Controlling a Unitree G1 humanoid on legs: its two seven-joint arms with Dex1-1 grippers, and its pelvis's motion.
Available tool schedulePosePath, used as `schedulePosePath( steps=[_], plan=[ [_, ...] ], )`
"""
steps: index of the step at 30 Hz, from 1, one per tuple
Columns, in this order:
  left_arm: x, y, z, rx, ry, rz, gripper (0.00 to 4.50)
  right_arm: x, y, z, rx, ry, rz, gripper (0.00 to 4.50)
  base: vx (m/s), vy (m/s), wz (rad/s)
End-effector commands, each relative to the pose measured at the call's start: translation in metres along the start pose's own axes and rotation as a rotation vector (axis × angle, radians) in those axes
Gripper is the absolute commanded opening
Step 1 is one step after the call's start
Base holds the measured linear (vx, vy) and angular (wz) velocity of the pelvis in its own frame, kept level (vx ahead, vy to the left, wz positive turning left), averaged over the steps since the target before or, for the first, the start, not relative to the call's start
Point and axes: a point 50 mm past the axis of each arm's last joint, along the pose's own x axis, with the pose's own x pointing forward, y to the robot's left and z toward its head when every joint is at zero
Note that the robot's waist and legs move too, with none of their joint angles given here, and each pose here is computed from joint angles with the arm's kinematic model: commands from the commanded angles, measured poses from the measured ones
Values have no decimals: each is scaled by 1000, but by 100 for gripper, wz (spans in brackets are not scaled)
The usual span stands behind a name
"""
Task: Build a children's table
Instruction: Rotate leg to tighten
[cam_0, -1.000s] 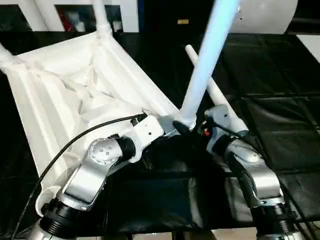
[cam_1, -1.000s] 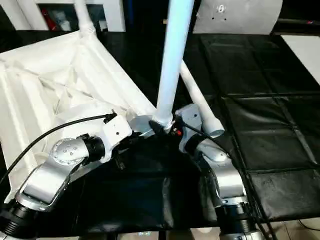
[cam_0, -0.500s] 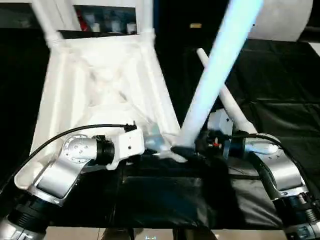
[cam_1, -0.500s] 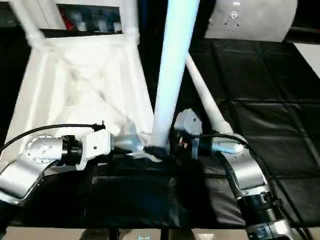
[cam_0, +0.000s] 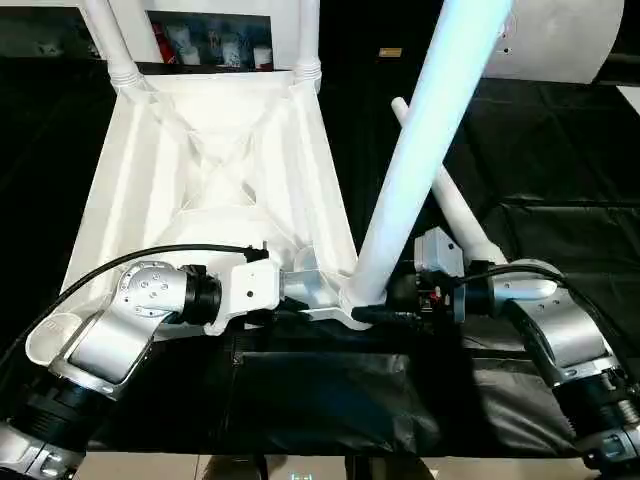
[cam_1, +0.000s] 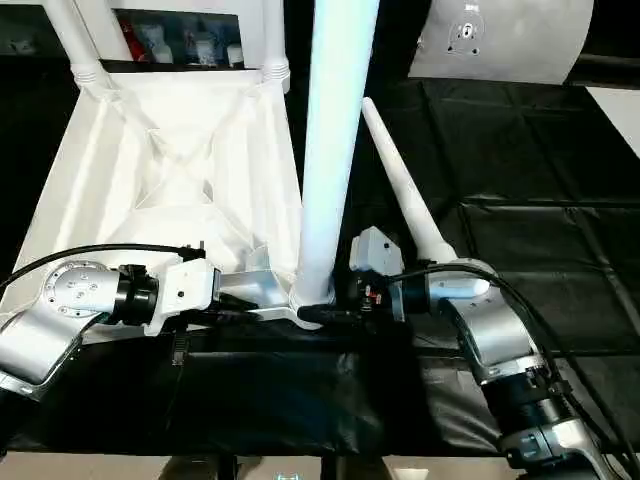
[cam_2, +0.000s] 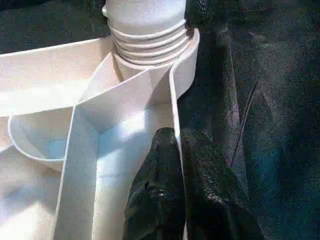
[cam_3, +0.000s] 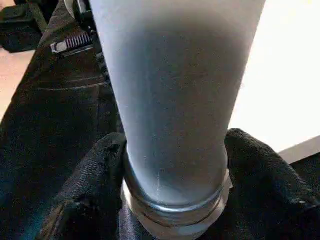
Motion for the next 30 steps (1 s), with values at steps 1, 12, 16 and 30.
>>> schedulePosePath(
  steps=[1,12,16,30],
  plan=[
    [8,-15,-9,8,37,-129,0,3,5,-3,13,-1,59,274,0,0,0],
    [15,-14,-3,-72,16,18,0,21,20,-7,127,-90,13,265,0,0,0],
    [25,-7,9,-163,-36,192,0,37,17,-5,169,-123,-158,265,-13,1,-2],
    [75,17,58,-333,-124,616,0,91,3,17,495,-338,-697,295,-3,1,-1]
  ],
)
